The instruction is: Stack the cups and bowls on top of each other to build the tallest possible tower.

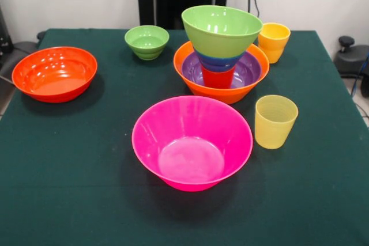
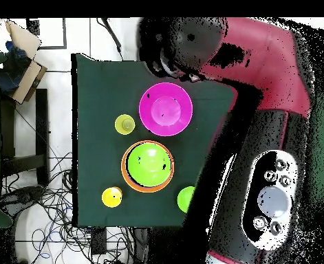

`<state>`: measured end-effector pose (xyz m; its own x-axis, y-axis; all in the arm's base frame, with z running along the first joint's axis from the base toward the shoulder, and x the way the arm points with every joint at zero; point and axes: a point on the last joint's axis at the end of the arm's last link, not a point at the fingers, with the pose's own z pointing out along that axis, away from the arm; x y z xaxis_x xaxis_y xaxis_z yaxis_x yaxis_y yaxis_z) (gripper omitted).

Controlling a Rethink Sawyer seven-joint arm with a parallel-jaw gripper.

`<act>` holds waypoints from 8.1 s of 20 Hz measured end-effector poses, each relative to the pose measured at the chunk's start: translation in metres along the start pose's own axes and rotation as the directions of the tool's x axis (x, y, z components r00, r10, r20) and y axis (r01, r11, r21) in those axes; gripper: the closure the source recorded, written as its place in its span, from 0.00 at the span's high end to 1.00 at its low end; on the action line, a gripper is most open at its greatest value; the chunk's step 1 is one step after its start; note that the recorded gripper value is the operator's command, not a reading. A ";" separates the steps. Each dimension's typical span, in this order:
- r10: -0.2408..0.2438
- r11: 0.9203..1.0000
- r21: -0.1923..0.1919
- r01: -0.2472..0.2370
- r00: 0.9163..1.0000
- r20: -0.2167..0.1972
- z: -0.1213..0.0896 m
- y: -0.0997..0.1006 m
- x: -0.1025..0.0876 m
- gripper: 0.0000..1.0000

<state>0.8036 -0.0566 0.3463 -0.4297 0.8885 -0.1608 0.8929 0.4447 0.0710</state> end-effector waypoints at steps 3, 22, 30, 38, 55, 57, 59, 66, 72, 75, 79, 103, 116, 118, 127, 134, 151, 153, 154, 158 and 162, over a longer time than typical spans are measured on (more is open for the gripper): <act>0.023 0.999 -0.024 -0.022 1.000 0.020 0.002 -0.008 -0.022 1.00; -0.048 0.993 -0.104 0.056 0.996 0.077 0.054 -0.016 -0.063 1.00; -0.101 0.987 -0.119 0.105 0.994 0.039 0.095 -0.011 -0.055 1.00; -0.171 0.981 -0.091 0.170 0.985 0.004 0.140 -0.020 -0.039 1.00; -0.292 0.956 0.005 0.294 0.952 -0.090 0.182 -0.064 -0.019 1.00; -0.291 0.956 0.013 0.294 0.951 -0.105 0.188 -0.070 -0.015 1.00; -0.287 0.956 0.023 0.292 0.950 -0.124 0.196 -0.079 -0.009 1.00; -0.275 0.958 0.034 0.284 0.949 -0.153 0.229 -0.114 0.010 1.00; -0.290 0.951 0.061 0.304 0.941 -0.173 0.246 -0.139 0.028 1.00; -0.304 0.943 0.078 0.322 0.935 -0.184 0.245 -0.149 0.037 1.00; -0.312 0.940 0.083 0.330 0.934 -0.176 0.229 -0.152 0.038 1.00; -0.379 0.925 0.000 0.380 0.923 0.060 0.254 -0.169 0.025 1.00; -0.447 0.891 0.106 0.442 0.894 0.020 0.281 -0.197 0.049 1.00; -0.450 0.887 0.126 0.445 0.893 0.015 0.279 -0.201 0.049 1.00; -0.440 0.888 0.153 0.433 0.898 0.009 0.274 -0.217 0.046 1.00; -0.429 0.888 0.175 0.426 0.903 -0.021 0.275 -0.237 0.053 1.00; -0.524 0.806 0.293 0.514 0.850 -0.052 0.297 -0.317 0.065 1.00; -0.551 0.787 0.301 0.538 0.833 -0.047 0.308 -0.329 0.066 1.00; -0.557 0.784 0.302 0.543 0.829 -0.047 0.310 -0.332 0.067 1.00; -0.579 0.770 0.296 0.565 0.814 -0.048 0.327 -0.344 0.073 1.00; -0.585 0.772 0.278 0.572 0.810 -0.041 0.339 -0.346 0.078 1.00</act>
<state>0.5071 -0.1794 -0.0243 -0.8760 0.4643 -0.1310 0.4810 0.8200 -0.3104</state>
